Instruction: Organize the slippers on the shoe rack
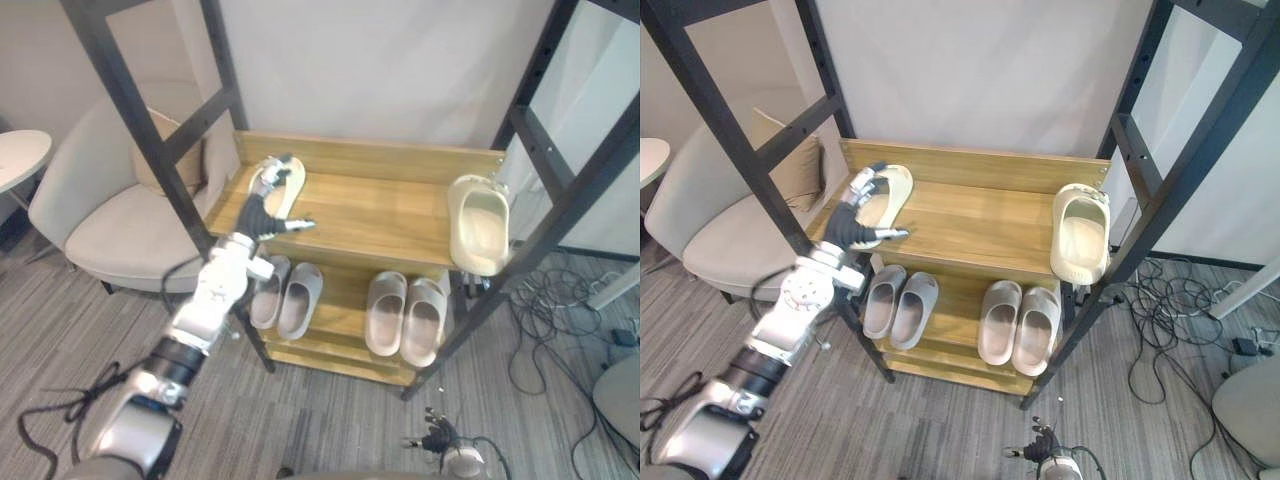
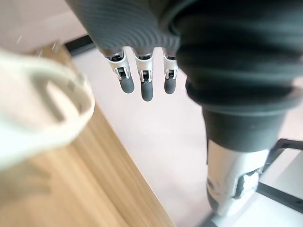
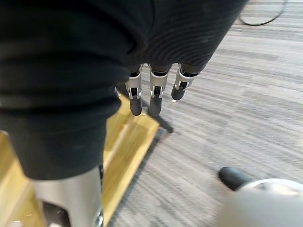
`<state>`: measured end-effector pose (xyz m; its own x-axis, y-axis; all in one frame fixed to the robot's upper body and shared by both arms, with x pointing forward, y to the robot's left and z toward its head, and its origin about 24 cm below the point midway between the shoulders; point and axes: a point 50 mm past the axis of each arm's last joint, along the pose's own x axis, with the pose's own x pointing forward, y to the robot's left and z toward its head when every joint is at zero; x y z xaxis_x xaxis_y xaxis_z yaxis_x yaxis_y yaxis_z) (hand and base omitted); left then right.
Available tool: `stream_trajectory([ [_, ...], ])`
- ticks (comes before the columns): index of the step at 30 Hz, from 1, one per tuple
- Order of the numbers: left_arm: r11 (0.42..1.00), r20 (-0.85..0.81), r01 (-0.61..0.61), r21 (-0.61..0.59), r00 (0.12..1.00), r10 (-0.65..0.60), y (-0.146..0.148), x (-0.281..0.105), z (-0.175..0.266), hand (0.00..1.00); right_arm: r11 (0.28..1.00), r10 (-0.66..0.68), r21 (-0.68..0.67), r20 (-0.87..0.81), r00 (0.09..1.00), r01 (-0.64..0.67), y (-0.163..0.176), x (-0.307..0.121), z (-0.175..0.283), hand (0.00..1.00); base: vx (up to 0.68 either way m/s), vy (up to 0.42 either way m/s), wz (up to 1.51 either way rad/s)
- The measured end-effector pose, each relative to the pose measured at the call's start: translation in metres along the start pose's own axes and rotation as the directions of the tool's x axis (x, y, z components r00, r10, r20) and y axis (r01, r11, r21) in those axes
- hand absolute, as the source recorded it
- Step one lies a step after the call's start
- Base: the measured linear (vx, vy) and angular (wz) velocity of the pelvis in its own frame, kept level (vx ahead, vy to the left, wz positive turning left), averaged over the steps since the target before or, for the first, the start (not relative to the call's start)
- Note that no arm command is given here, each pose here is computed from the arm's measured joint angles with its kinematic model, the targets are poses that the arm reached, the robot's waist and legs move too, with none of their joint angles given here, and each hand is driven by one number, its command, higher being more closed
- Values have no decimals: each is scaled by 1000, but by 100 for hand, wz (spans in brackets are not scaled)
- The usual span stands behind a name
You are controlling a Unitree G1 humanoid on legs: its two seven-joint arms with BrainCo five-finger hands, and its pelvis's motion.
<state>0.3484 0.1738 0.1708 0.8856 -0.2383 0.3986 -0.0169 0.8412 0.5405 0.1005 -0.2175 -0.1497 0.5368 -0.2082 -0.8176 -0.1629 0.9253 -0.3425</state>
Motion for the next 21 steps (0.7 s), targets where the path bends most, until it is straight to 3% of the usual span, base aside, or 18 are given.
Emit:
stream_trajectory([
  [9, 968, 5, -99, 232, 995, 101, 68, 30, 13, 0, 998, -10, 55, -40, 999, 12, -5, -5, -15, 0, 16, -2, -16],
  [21, 879, -18, -105, 464, 992, 128, 103, 45, 22, 0, 996, -36, 80, 38, 999, 33, -14, -3, 1, 0, -30, -2, -16],
])
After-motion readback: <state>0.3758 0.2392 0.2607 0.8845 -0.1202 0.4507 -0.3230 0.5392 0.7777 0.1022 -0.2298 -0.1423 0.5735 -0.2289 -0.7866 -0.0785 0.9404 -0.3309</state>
